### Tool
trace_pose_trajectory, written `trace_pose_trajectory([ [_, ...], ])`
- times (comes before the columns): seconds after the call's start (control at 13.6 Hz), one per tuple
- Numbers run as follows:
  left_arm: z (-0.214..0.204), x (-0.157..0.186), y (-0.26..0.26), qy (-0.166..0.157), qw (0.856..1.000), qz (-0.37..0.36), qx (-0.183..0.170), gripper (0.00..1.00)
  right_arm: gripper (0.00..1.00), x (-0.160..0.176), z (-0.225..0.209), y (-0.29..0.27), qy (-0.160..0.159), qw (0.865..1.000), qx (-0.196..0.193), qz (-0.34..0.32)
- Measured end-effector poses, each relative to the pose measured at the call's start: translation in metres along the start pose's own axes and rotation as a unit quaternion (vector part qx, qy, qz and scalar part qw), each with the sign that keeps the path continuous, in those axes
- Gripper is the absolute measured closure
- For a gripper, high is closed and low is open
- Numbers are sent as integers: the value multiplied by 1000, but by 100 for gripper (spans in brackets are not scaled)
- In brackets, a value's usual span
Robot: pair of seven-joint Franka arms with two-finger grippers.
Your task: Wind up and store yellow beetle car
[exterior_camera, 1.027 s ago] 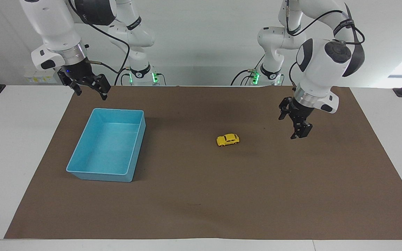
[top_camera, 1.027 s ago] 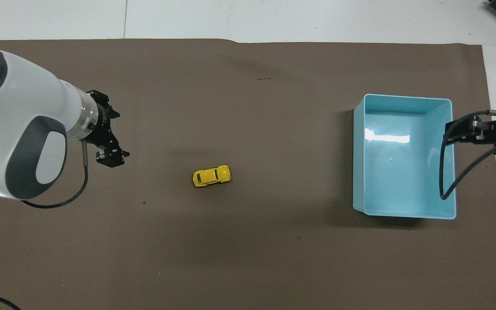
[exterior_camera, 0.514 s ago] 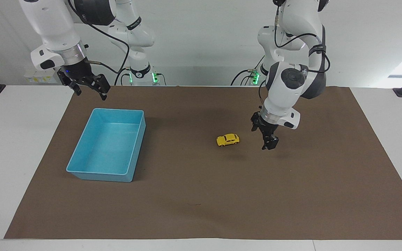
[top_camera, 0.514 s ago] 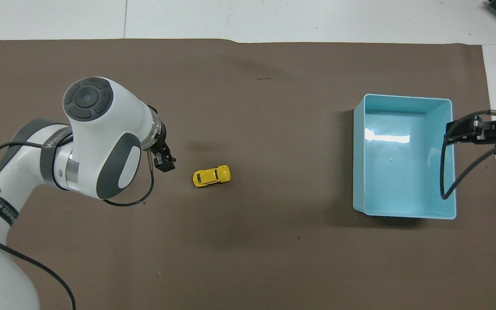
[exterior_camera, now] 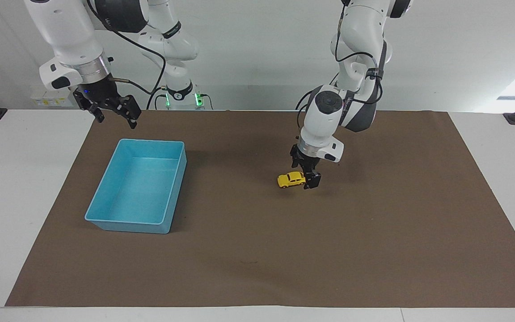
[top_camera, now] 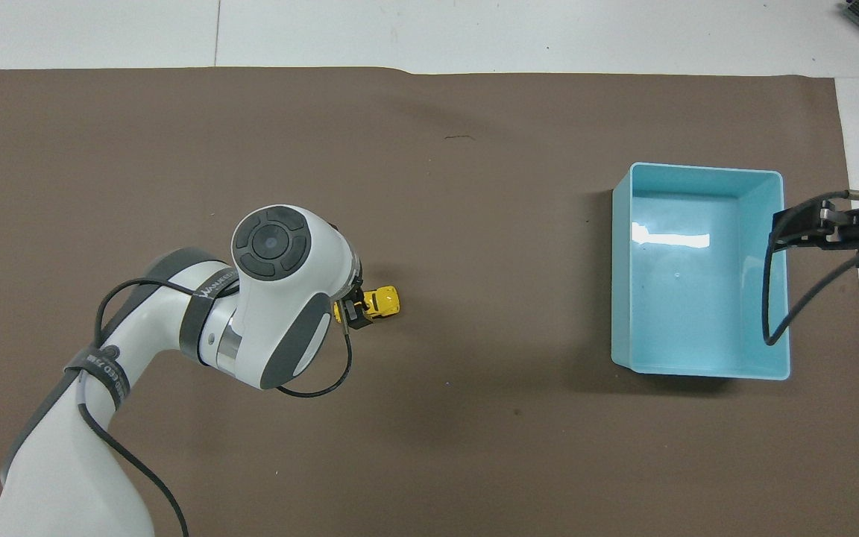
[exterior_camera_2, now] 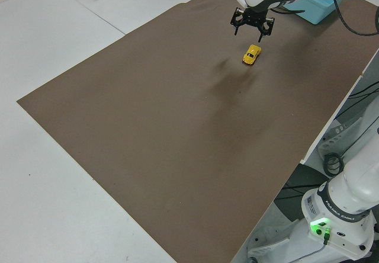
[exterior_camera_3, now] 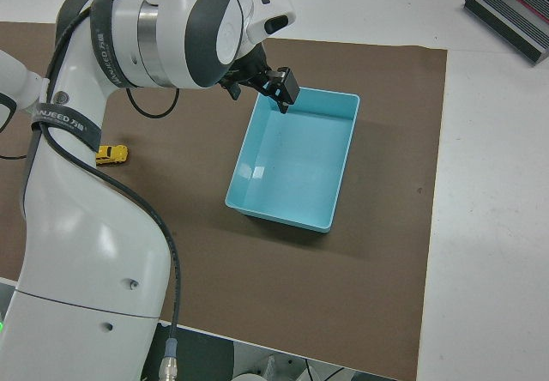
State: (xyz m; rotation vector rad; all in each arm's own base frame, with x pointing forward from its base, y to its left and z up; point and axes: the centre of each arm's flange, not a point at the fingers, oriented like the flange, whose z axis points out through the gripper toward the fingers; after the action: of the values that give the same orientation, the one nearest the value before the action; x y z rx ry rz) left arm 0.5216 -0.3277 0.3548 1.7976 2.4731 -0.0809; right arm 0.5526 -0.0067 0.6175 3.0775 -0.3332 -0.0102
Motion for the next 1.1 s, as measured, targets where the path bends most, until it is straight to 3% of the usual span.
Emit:
trace_pose_trajectory([
  [0.66, 45, 0, -18, 19, 1000, -8, 16, 0, 0, 0, 0, 1, 0, 1000, 0, 1],
  [0.73, 45, 0, -18, 19, 1000, -7, 16, 8, 0, 0, 0, 1, 0, 1000, 0, 1],
  [0.81, 44, -1, -18, 17, 1000, -5, 14, 8, 0, 0, 0, 1, 0, 1000, 0, 1],
  [0.88, 43, -2, -18, 16, 1000, 2, 13, 16, 0, 0, 0, 1, 0, 1000, 0, 1],
  [1.1, 43, -8, -26, 14, 999, 50, 13, 53, 0, 0, 0, 1, 0, 1000, 0, 1],
])
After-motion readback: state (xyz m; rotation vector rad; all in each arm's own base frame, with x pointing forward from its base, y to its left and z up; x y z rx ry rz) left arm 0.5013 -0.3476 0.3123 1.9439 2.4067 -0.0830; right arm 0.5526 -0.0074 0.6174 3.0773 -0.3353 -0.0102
